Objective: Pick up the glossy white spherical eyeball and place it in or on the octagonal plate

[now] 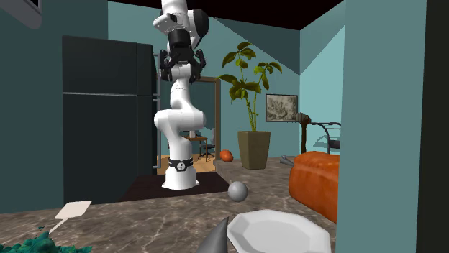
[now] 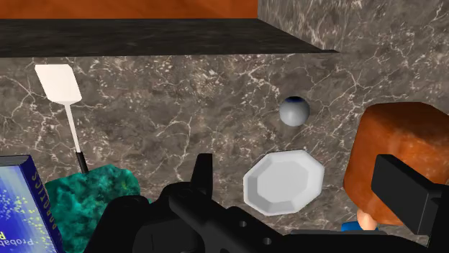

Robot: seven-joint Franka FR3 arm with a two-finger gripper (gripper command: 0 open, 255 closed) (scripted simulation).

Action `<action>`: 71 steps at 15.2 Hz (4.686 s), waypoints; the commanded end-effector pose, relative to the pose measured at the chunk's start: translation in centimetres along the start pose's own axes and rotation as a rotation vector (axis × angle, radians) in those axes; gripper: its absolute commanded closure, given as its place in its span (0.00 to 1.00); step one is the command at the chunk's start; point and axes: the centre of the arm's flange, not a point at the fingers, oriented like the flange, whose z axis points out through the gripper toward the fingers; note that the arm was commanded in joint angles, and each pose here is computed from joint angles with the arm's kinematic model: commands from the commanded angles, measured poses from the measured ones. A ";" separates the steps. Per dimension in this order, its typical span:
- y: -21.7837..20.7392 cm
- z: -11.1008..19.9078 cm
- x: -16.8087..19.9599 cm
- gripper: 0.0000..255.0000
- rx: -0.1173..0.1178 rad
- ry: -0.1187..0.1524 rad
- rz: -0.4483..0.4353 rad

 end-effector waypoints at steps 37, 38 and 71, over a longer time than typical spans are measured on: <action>-9.9 38.6 6.6 0.00 -0.014 0.033 -0.136; -9.9 38.6 6.6 0.00 -0.014 0.033 -0.136; -10.9 30.3 8.0 1.00 -0.014 0.033 -0.136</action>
